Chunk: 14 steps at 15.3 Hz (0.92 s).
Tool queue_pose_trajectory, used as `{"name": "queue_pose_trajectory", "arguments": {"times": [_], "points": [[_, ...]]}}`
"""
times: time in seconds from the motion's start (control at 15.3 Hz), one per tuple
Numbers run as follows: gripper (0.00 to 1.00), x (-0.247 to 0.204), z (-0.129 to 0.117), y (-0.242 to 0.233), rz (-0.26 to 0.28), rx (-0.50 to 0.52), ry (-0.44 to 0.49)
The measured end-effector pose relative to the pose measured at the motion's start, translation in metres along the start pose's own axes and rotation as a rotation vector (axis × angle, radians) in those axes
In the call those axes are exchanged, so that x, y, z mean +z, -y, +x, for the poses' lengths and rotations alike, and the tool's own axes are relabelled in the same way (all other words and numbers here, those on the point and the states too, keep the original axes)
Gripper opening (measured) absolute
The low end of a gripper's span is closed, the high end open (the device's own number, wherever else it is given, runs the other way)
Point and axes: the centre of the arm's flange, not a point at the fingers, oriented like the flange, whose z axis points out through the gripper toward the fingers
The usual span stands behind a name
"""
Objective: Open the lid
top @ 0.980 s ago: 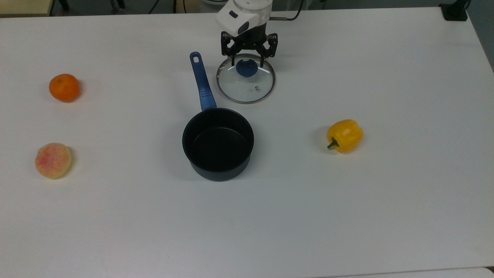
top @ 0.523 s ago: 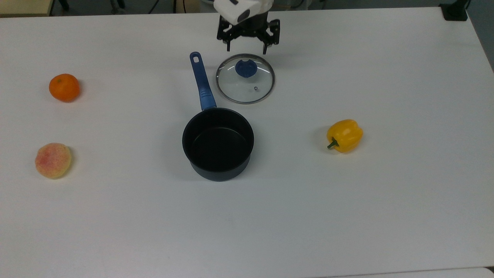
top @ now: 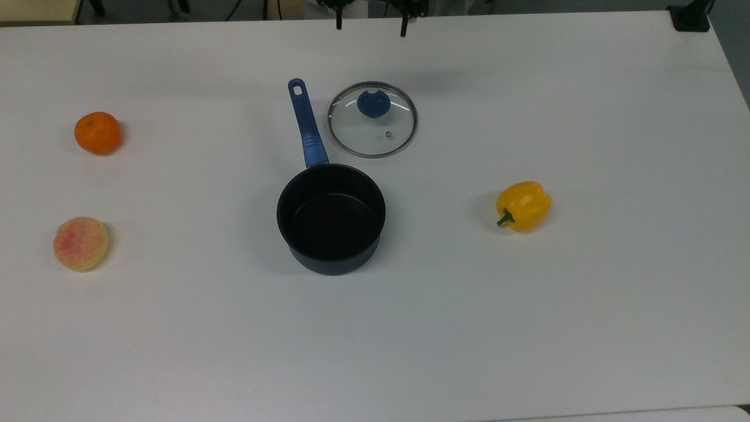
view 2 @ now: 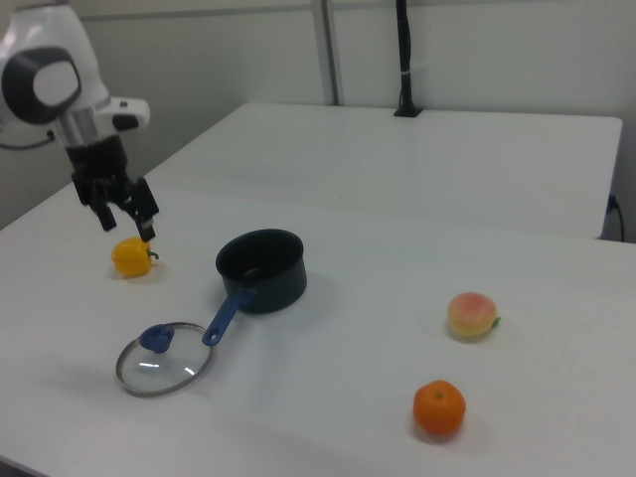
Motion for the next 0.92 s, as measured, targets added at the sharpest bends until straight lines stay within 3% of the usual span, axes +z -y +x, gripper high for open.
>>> {"name": "queue_pose_trajectory", "arguments": {"times": [0.39,0.65,0.92], "points": [[1.00,-0.058,0.014,-0.049,0.047,0.022,-0.066],[1.00,-0.064,0.023,-0.089,0.051,-0.083,-0.090],[1.00,-0.061,0.031,-0.098,0.052,-0.185,-0.124]]}}
